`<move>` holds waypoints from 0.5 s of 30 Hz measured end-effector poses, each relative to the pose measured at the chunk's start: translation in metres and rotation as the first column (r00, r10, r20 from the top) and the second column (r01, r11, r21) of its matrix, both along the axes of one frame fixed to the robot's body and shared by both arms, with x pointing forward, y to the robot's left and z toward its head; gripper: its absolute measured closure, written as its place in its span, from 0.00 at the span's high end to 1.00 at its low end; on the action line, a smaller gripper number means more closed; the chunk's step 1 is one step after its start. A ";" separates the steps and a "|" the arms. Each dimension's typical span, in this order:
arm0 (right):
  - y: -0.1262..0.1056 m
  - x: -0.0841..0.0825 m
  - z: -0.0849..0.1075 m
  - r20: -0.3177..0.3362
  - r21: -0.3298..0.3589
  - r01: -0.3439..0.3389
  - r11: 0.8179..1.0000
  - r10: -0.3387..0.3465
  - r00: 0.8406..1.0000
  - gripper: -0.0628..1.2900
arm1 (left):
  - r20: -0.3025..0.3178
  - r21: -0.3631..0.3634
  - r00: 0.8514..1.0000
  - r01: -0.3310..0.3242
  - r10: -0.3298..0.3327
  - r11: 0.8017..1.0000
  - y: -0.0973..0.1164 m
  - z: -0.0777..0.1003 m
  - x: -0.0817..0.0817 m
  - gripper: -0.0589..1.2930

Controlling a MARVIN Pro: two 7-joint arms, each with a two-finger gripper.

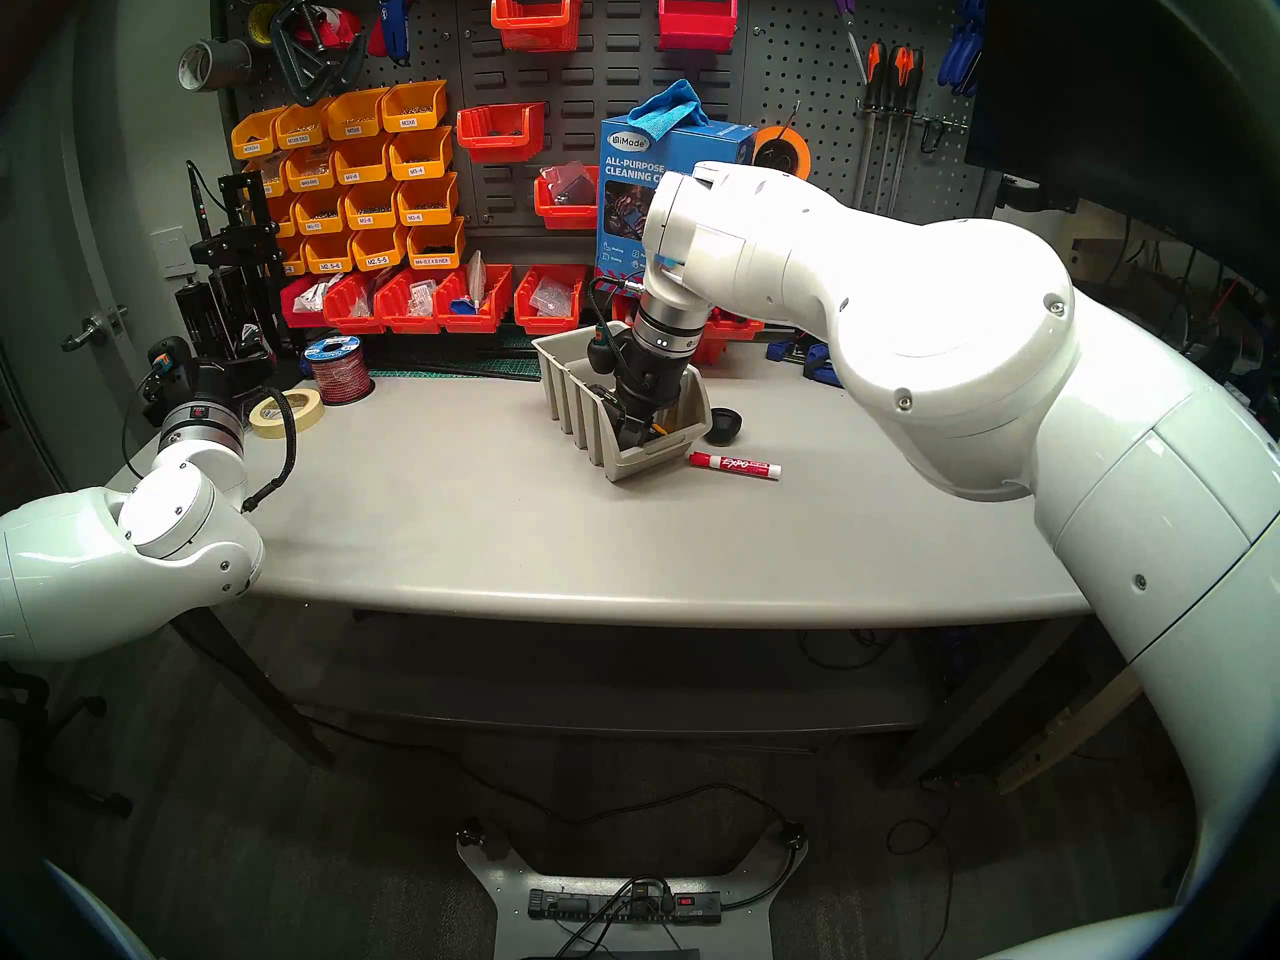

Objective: Take out tools from the storage box

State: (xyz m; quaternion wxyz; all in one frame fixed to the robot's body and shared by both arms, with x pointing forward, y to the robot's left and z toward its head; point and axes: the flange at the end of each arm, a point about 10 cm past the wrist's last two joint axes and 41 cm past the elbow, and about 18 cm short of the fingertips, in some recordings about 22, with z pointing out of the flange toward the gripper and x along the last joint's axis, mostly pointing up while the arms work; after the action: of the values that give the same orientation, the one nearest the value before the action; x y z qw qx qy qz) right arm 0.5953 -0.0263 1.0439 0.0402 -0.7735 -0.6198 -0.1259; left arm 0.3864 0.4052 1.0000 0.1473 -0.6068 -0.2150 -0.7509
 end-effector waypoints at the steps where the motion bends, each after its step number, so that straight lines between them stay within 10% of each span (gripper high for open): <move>1: -0.002 0.001 0.000 0.003 -0.001 0.001 1.000 -0.001 1.000 0.67 | 0.000 0.000 1.000 0.000 0.000 1.000 0.000 0.000 0.000 0.98; 15: -0.014 0.008 -0.003 0.034 0.000 0.022 1.000 -0.022 0.999 0.61 | 0.000 0.000 1.000 0.000 0.000 1.000 0.000 0.000 0.000 0.98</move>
State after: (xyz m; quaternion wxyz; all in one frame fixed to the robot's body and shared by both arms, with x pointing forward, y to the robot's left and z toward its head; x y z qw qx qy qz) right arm 0.6028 -0.0405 1.0412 0.0282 -0.7782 -0.6118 -0.1392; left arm 0.3864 0.4053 1.0000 0.1473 -0.6068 -0.2151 -0.7509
